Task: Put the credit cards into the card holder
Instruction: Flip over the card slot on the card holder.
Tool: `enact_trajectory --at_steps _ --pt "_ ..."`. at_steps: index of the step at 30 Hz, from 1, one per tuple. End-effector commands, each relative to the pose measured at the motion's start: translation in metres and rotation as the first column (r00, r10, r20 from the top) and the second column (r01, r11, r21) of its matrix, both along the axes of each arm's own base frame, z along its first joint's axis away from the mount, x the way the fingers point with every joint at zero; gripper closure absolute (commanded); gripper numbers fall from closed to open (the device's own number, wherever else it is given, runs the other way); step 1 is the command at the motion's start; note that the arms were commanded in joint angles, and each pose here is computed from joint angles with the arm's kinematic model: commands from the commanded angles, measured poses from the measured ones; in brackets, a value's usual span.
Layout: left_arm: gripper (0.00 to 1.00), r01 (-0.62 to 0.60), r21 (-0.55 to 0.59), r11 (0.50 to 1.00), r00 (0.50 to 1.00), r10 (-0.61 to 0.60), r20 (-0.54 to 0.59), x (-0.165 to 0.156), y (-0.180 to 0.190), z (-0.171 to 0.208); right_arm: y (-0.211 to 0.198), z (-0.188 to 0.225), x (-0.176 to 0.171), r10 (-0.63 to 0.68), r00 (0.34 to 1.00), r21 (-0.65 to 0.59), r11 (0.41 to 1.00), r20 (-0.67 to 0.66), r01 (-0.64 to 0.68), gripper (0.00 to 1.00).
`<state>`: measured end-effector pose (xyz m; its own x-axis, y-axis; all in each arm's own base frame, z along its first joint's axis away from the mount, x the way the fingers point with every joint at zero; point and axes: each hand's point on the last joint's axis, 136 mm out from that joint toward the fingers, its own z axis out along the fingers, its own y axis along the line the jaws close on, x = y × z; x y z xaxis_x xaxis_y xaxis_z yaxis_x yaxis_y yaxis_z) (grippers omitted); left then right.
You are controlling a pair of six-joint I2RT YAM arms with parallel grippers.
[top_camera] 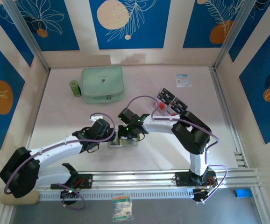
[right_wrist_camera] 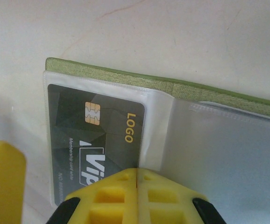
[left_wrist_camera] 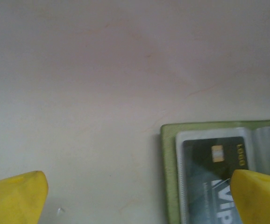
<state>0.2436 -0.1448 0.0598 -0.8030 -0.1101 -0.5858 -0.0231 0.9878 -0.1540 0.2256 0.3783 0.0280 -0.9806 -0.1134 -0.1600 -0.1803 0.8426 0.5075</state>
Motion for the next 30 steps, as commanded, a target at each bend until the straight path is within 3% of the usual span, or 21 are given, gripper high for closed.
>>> enact_trajectory --at_steps 1,19,30 --pt "0.0 0.01 -0.018 1.0 1.0 -0.01 0.001 0.003 -0.003 0.011 0.0 -0.012 -0.011 0.004 0.999 0.0 1.0 -0.047 -0.004 1.0" --pt "0.0 0.023 -0.089 0.996 1.0 -0.022 0.014 0.011 -0.02 0.03 -0.004 0.018 0.002 -0.013 1.0 0.079 0.997 -0.008 0.014 1.0" --pt "0.0 0.079 -0.159 0.984 0.997 -0.076 0.026 0.022 -0.049 0.05 -0.047 0.028 0.023 -0.082 0.997 0.095 0.992 0.003 0.081 1.0"
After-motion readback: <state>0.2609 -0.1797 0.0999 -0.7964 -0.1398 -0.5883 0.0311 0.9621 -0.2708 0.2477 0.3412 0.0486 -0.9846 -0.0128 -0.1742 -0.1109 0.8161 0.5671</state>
